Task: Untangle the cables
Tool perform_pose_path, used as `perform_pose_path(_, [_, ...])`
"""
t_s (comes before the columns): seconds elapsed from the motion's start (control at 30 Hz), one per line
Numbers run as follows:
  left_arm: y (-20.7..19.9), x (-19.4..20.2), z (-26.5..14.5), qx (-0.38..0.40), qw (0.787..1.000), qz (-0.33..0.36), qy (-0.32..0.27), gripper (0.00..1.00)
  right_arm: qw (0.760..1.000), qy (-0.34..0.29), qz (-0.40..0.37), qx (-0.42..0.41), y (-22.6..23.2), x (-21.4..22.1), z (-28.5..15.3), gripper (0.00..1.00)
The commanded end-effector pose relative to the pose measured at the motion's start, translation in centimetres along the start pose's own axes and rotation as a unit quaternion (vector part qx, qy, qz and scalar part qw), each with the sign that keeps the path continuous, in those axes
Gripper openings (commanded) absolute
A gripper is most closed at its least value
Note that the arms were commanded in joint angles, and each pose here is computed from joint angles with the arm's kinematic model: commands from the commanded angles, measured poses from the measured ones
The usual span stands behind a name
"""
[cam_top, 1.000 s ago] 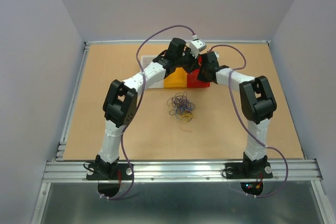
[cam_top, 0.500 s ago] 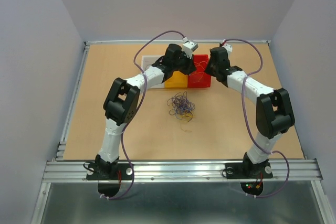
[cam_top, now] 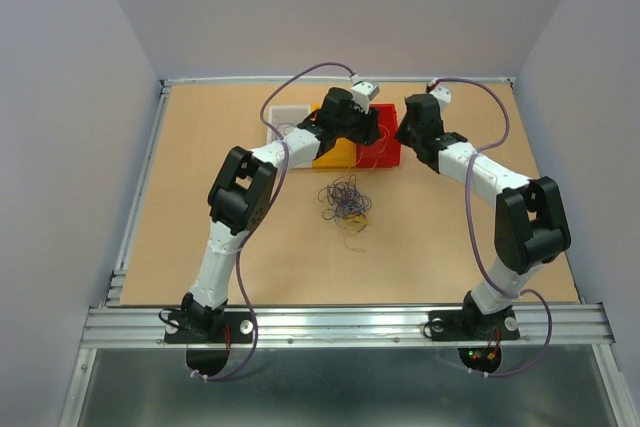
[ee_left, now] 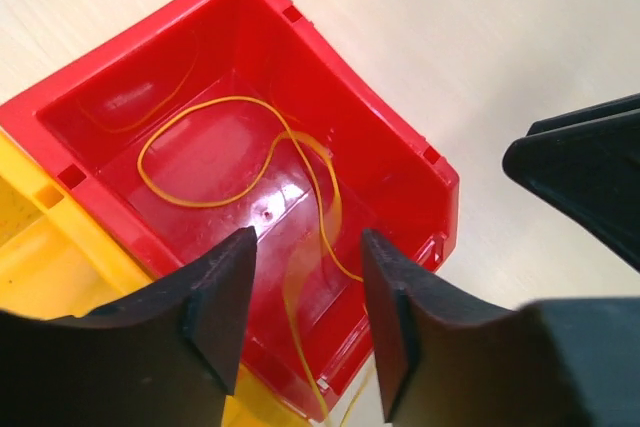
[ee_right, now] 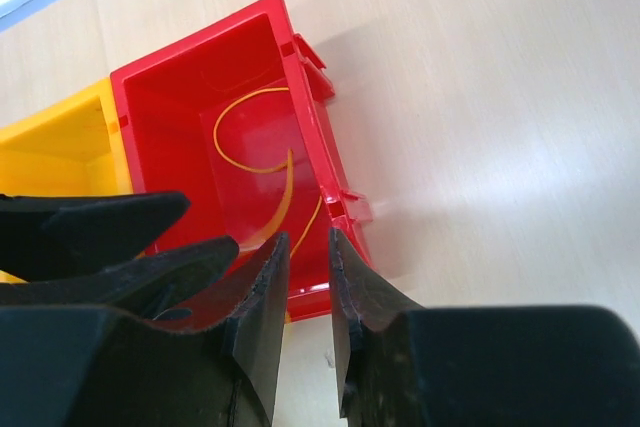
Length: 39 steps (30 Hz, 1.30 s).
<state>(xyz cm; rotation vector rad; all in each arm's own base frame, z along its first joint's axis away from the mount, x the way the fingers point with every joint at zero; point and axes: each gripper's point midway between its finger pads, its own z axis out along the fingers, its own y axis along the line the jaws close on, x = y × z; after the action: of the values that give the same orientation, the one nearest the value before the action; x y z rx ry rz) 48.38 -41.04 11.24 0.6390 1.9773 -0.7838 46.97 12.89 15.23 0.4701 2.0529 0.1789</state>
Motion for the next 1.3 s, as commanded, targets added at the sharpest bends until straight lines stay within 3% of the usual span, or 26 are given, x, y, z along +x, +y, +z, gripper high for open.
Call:
perform_pose_path(0.0, [-1.6,-5.1,-2.2,0.0,0.998,0.034,-0.052,0.6,0.999,-0.039,0.018,-0.012,0.5,-2.1,-0.8,0.28])
perform_pose_path(0.37, [-2.1,-9.8,-7.6,-0.036,0.99,0.062,-0.12,0.6,0.999,-0.022,0.014,-0.031,1.0,-1.1,-0.6,0.29])
perform_pose_path(0.5, [-1.8,-11.5,-10.5,-0.061,0.985,0.08,-0.143,0.62,0.998,0.009,0.015,-0.061,1.9,0.5,-0.6,0.35])
perform_pose_path(0.63, [-1.9,-13.4,-15.4,-0.085,0.971,0.157,-0.159,0.69,0.991,0.049,0.037,-0.117,3.6,3.0,-1.0,0.45])
perform_pose_path(0.67, [-1.6,-11.9,-15.7,-0.084,0.972,0.167,-0.142,0.73,0.99,0.049,0.043,-0.123,4.0,3.2,-1.0,0.58])
perform_pose_path(0.73, [-2.1,-11.9,-17.5,-0.074,0.971,0.174,-0.147,0.77,0.989,0.059,0.039,-0.129,4.6,4.1,-1.0,0.64])
perform_pose_path(0.77, [-2.0,-9.9,-17.3,-0.067,0.974,0.174,-0.129,0.78,0.989,0.066,0.039,-0.129,4.6,4.6,-0.8,0.67])
perform_pose_path(0.93, [-1.2,-5.8,-17.6,-0.069,0.976,0.18,-0.102,0.79,0.985,0.08,0.056,-0.144,5.3,5.4,-1.3,0.68])
perform_pose_path(1.27, [0.9,-3.9,-15.7,-0.099,0.974,0.183,-0.088,0.79,0.986,0.072,0.098,-0.112,4.9,7.0,2.4,0.66])
